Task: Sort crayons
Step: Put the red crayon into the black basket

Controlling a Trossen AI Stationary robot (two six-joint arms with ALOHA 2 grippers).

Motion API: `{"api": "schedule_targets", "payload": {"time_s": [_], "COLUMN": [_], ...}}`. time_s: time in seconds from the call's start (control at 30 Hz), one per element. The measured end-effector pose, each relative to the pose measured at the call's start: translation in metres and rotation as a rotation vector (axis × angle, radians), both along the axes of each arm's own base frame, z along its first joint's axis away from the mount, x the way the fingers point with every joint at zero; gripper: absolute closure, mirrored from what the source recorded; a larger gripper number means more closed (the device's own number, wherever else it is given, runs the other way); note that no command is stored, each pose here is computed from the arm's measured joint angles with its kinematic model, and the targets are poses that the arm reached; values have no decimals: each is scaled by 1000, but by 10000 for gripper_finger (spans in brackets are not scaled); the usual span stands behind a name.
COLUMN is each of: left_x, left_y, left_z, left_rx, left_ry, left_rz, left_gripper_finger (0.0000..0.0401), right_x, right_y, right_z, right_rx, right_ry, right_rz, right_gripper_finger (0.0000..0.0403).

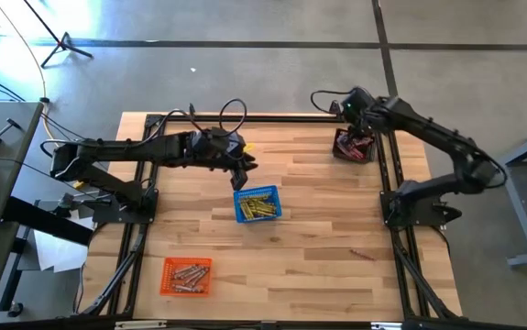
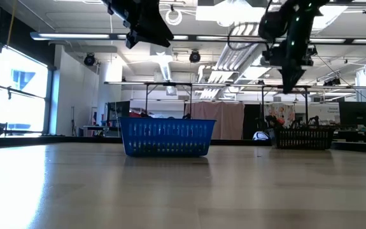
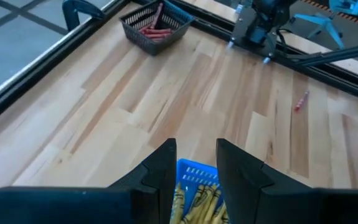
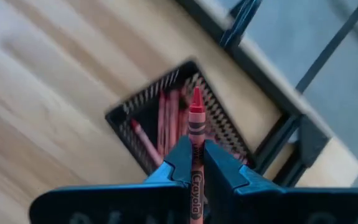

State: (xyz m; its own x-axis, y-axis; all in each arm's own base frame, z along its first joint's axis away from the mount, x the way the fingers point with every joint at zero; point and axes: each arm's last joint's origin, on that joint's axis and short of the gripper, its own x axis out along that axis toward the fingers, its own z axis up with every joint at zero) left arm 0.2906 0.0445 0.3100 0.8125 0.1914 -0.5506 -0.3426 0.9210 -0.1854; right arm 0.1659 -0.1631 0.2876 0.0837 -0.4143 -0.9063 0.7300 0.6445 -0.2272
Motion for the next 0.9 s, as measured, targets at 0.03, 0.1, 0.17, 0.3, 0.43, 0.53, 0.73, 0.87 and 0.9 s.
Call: {"api": "schedule_targets", "payload": {"time_s": [0.03,0.1,0.17,0.3,0.43,0.53,0.73,0.87,0.9], "left_x": [0,0,-1,-1,-1,0,0,-1,-1], "left_y": [0,-2,-4,-9,-15,-19,-21,-20,-19], "left_z": [0,-1,-2,-3,-4,-4,-4,-4,-4], "left_rx": [-8,-23,-39,-69,-83,-83,-81,-39,-28], "left_ry": [0,4,17,30,33,34,36,42,43], "left_rz": [5,4,6,8,-3,-16,-22,3,6], "left_gripper_finger": [302,302,302,302,302,302,302,302,302], "right_x": [-1,-1,0,1,2,0,-20,-19,-17], "right_y": [-5,-15,-23,-33,-35,-32,4,39,47], "right_z": [-6,-17,-27,-40,-45,-44,-32,-18,-15], "right_rx": [38,91,123,162,176,203,498,660,644], "right_ry": [23,72,115,154,165,189,270,154,108], "right_rz": [3,3,-9,-49,-56,-53,-164,-176,-135], "right_gripper_finger": [394,394,393,381,344,317,297,296,296]}}
